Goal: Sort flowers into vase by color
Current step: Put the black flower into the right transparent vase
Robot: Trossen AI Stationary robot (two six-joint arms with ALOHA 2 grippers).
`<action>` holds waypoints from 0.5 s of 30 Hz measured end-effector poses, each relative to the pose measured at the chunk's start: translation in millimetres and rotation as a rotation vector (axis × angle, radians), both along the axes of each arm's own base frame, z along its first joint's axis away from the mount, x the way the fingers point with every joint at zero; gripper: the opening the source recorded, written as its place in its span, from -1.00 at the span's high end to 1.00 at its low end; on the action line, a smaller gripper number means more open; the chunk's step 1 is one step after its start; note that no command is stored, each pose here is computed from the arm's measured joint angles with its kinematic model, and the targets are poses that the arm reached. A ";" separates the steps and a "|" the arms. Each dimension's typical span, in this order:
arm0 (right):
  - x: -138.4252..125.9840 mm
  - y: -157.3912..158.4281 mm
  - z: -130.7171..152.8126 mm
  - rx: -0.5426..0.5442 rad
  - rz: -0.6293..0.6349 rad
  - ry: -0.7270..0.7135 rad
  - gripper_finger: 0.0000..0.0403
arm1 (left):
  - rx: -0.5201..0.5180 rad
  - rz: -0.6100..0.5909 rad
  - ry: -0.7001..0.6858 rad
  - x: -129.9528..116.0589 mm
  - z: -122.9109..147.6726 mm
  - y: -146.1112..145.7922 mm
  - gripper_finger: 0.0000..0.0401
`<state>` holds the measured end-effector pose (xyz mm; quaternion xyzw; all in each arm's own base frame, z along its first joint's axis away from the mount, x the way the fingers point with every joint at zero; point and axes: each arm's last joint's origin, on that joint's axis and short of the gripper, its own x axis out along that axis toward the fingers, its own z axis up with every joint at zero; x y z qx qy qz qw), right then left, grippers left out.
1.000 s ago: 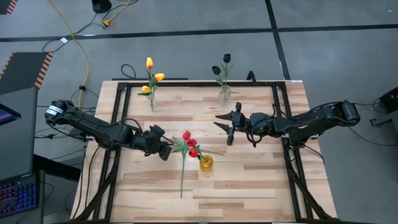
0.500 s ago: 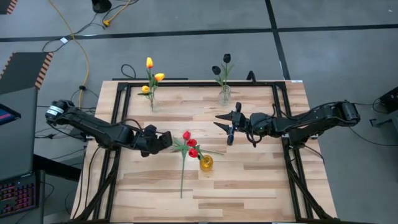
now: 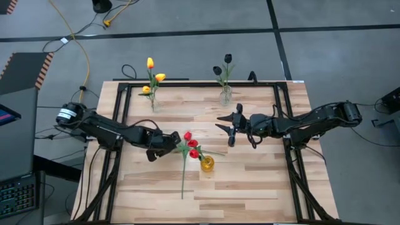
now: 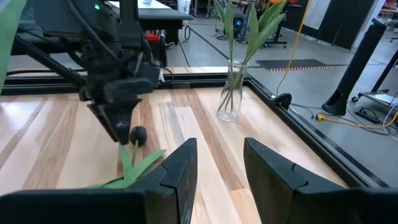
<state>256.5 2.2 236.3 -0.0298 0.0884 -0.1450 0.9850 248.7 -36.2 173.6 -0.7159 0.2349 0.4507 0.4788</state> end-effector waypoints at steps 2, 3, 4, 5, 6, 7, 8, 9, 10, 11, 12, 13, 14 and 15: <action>0.0 0.0 -0.2 0.000 0.000 0.002 0.22 | -0.009 0.028 0.008 0.5 -1.3 3.5 0.23; -0.1 0.0 -0.4 0.000 0.000 0.004 0.22 | -0.011 0.042 0.011 0.2 -1.4 5.4 0.23; -0.1 0.0 -0.5 0.000 0.000 0.006 0.22 | -0.017 0.058 0.008 0.5 -1.1 7.1 0.23; -0.2 0.0 -1.0 0.000 0.000 0.010 0.22 | -0.021 0.070 0.007 0.6 -1.0 8.5 0.23; -0.2 0.0 -1.2 0.000 0.000 0.013 0.22 | -0.025 0.076 0.017 -0.1 -1.5 9.4 0.23; -0.2 0.0 -1.2 0.000 0.000 0.013 0.22 | -0.032 0.077 0.025 -0.6 -1.8 9.9 0.23; -0.2 0.0 -1.2 0.000 0.000 0.013 0.22 | -0.044 0.075 0.027 -0.5 -1.9 10.4 0.23; -0.2 0.0 -1.2 0.000 0.000 0.013 0.22 | -0.057 0.070 0.027 -0.4 -1.9 10.1 0.23; -0.2 0.0 -1.2 0.000 0.000 0.013 0.22 | -0.066 0.066 0.035 -1.0 -2.2 9.8 0.23; -0.2 0.0 -1.3 0.000 0.000 0.014 0.22 | -0.073 0.070 0.046 -2.0 -2.7 9.4 0.23; -0.2 0.0 -1.3 0.000 0.000 0.014 0.22 | -0.076 0.080 0.056 -3.0 -3.1 8.8 0.23; -0.2 0.0 -1.3 0.000 0.000 0.014 0.22 | -0.078 0.089 0.068 -4.2 -3.6 8.8 0.23; -0.2 0.0 -1.3 0.000 0.000 0.014 0.22 | -0.076 0.095 0.085 -5.8 -4.3 9.0 0.23; -0.2 0.0 -1.3 0.000 0.000 0.014 0.22 | -0.073 0.097 0.098 -7.0 -4.8 9.3 0.23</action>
